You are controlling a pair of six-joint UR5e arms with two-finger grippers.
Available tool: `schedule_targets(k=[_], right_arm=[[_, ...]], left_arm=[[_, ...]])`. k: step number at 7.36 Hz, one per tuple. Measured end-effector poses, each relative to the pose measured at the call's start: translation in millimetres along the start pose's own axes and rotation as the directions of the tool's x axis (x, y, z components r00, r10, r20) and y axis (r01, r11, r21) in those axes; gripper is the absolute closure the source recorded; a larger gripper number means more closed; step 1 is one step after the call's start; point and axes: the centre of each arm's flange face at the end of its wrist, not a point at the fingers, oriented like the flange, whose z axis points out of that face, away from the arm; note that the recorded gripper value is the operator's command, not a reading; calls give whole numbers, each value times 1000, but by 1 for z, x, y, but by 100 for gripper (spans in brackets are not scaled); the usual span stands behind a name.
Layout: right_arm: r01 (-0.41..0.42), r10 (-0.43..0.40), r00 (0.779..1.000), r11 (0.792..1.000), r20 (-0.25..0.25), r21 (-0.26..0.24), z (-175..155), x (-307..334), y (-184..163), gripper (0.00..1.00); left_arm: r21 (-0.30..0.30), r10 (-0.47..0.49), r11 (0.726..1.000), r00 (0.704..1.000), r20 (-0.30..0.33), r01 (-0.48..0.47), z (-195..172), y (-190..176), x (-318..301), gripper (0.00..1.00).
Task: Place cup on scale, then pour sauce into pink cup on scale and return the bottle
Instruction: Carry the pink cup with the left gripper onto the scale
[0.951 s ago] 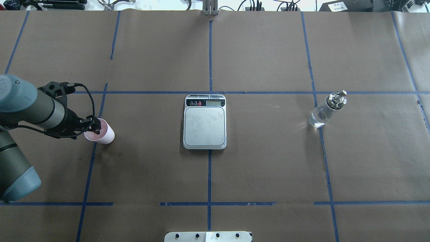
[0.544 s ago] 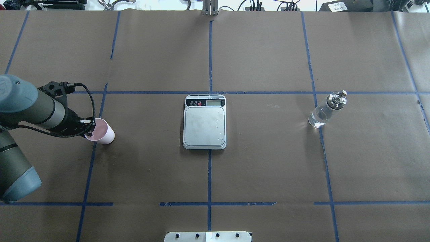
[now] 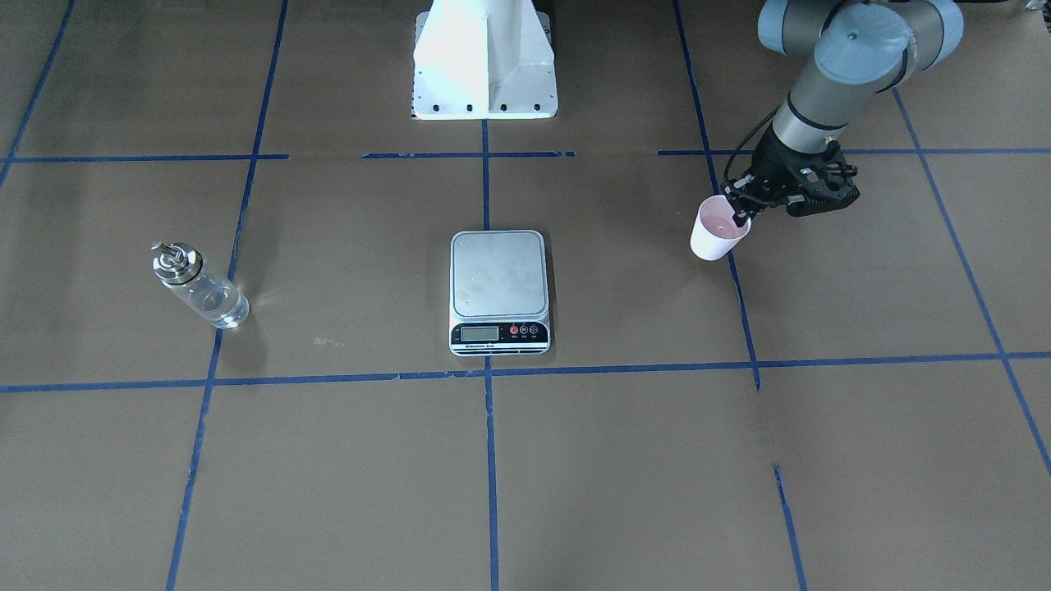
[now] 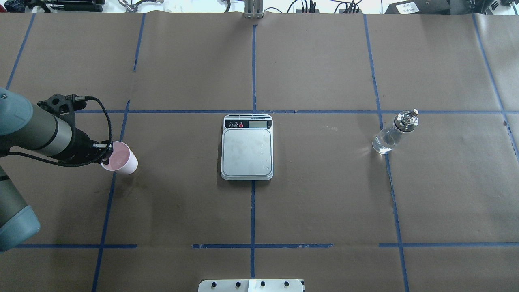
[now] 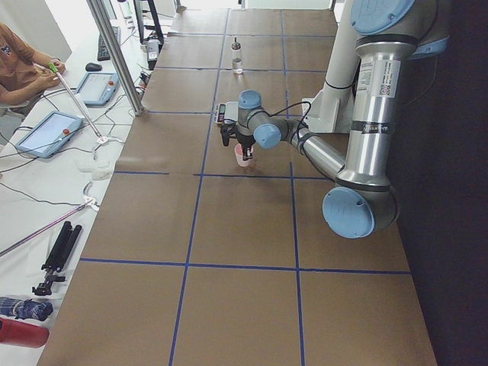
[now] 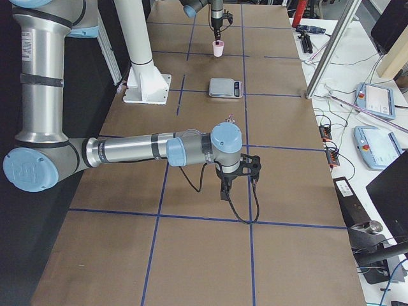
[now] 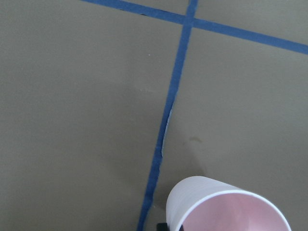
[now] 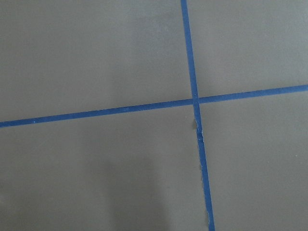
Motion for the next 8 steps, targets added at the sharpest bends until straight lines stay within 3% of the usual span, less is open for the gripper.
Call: schedule_targets(k=[4, 5, 8], right_arm=[[25, -25, 1000, 999, 15, 42, -1, 3, 12, 0], [36, -37, 999, 998, 21, 54, -2, 2, 14, 0], [57, -59, 998, 996, 28, 63, -3, -8, 13, 0]], left_arm=[[-7, -54, 999, 998, 45, 54, -70, -5, 128, 100], [-5, -95, 995, 995, 30, 95, -77, -8, 157, 100], [-18, -191, 982, 981, -39, 190, -55, -23, 242, 100]])
